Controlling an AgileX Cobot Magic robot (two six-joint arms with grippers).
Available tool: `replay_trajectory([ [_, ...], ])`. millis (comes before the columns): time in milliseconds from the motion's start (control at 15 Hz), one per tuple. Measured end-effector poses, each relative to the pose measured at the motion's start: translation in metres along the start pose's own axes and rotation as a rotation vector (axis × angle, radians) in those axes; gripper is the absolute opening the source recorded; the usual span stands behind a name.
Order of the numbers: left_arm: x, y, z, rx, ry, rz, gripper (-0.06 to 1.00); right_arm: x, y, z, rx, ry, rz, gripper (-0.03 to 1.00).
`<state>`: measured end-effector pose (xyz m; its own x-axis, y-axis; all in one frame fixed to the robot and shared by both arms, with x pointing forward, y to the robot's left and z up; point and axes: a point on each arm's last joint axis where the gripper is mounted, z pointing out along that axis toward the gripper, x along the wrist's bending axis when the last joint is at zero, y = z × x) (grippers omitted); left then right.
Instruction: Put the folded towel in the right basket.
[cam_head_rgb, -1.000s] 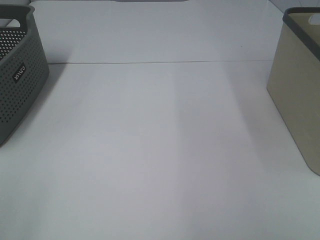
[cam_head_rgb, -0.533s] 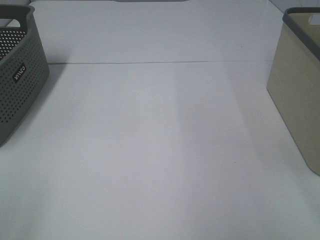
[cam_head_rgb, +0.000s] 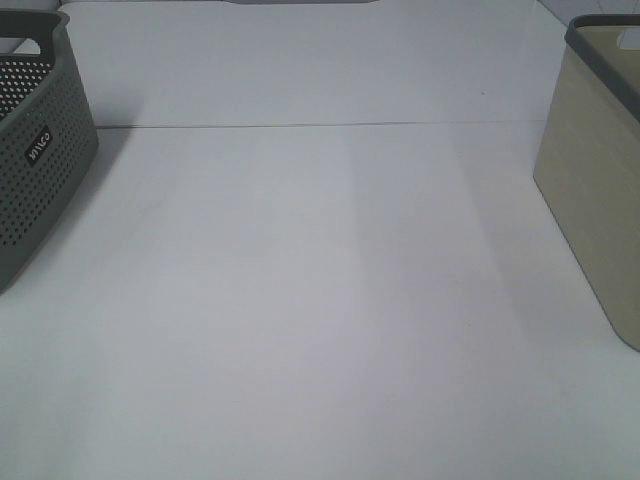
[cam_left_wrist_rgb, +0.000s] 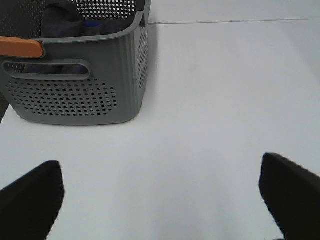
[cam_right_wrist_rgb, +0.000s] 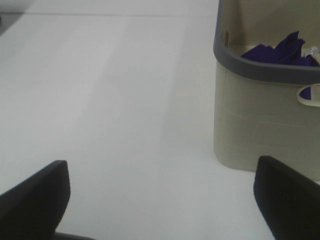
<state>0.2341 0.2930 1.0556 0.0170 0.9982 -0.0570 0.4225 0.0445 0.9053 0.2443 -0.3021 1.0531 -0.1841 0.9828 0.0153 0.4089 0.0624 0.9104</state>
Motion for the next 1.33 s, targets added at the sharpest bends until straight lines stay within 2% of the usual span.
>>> replay_trajectory([
  [67, 0.0, 0.0, 0.0, 0.0, 0.0, 0.001, 0.99, 0.0, -0.002, -0.003, -0.012, 0.0, 0.001, 0.96],
  [267, 0.0, 0.0, 0.0, 0.0, 0.0, 0.001, 0.99, -0.001, -0.015, -0.002, 0.108, -0.012, -0.002, 0.96],
  [667, 0.0, 0.0, 0.0, 0.0, 0.0, 0.001, 0.99, -0.002, -0.018, 0.0, 0.126, -0.016, -0.005, 0.96],
  [733, 0.0, 0.0, 0.0, 0.0, 0.0, 0.001, 0.99, -0.002, -0.018, 0.0, 0.126, -0.027, 0.002, 0.96],
  [1000, 0.0, 0.0, 0.0, 0.0, 0.0, 0.001, 0.99, -0.001, -0.018, -0.001, 0.124, -0.183, 0.09, 0.96],
  [1333, 0.0, 0.0, 0.0, 0.0, 0.0, 0.001, 0.99, 0.0, -0.018, -0.001, 0.123, -0.201, 0.102, 0.96],
])
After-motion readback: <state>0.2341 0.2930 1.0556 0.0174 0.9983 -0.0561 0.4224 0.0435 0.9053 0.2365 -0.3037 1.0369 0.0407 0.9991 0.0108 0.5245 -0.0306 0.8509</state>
